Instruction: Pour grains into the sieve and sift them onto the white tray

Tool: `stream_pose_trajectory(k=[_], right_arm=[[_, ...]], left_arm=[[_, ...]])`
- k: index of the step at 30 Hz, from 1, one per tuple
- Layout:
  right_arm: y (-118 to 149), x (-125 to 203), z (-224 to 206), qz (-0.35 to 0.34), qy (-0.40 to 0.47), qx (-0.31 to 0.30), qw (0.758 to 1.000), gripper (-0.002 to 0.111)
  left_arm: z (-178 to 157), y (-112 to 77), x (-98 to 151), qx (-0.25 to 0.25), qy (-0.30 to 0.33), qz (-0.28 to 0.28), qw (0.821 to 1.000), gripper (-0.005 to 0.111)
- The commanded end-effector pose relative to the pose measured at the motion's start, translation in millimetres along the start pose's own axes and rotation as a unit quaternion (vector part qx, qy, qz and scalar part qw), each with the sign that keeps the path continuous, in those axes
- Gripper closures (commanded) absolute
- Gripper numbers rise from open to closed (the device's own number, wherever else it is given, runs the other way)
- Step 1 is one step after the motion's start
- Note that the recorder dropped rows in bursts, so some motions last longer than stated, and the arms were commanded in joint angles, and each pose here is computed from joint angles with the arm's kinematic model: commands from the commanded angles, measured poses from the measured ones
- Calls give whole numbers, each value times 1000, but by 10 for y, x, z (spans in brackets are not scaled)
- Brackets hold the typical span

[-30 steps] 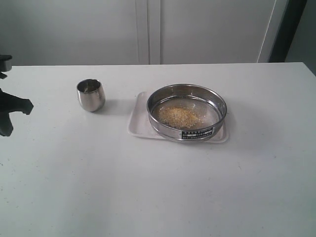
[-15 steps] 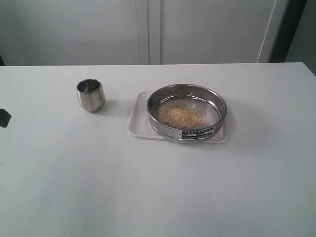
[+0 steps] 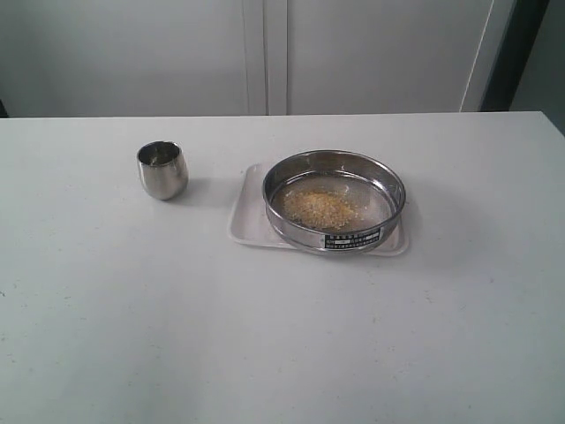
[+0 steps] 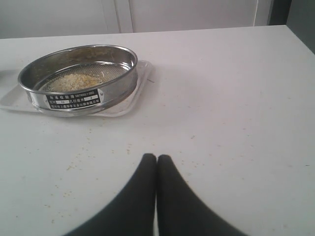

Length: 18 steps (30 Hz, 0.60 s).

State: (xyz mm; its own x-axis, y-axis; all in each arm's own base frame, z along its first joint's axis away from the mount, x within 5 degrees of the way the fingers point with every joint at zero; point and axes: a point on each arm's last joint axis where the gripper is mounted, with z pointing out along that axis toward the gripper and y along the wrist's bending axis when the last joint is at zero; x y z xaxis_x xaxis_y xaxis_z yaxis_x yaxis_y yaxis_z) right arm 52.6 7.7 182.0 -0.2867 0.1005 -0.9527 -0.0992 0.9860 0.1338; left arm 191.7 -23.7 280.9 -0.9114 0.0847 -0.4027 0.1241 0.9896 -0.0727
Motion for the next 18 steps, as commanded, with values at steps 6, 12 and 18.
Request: stream_pose_trajectory(k=[6, 12, 18], right_arm=[[2, 4, 2, 0, -7, -3, 1000, 108], [2, 4, 2, 0, -7, -3, 1000, 108], [2, 4, 2, 0, -7, -3, 1000, 108]], left_arm=[[-6, -6, 23, 5, 2, 6, 1000, 107], [-6, -6, 23, 5, 2, 6, 1000, 107], [-6, -6, 23, 5, 2, 6, 1000, 107]])
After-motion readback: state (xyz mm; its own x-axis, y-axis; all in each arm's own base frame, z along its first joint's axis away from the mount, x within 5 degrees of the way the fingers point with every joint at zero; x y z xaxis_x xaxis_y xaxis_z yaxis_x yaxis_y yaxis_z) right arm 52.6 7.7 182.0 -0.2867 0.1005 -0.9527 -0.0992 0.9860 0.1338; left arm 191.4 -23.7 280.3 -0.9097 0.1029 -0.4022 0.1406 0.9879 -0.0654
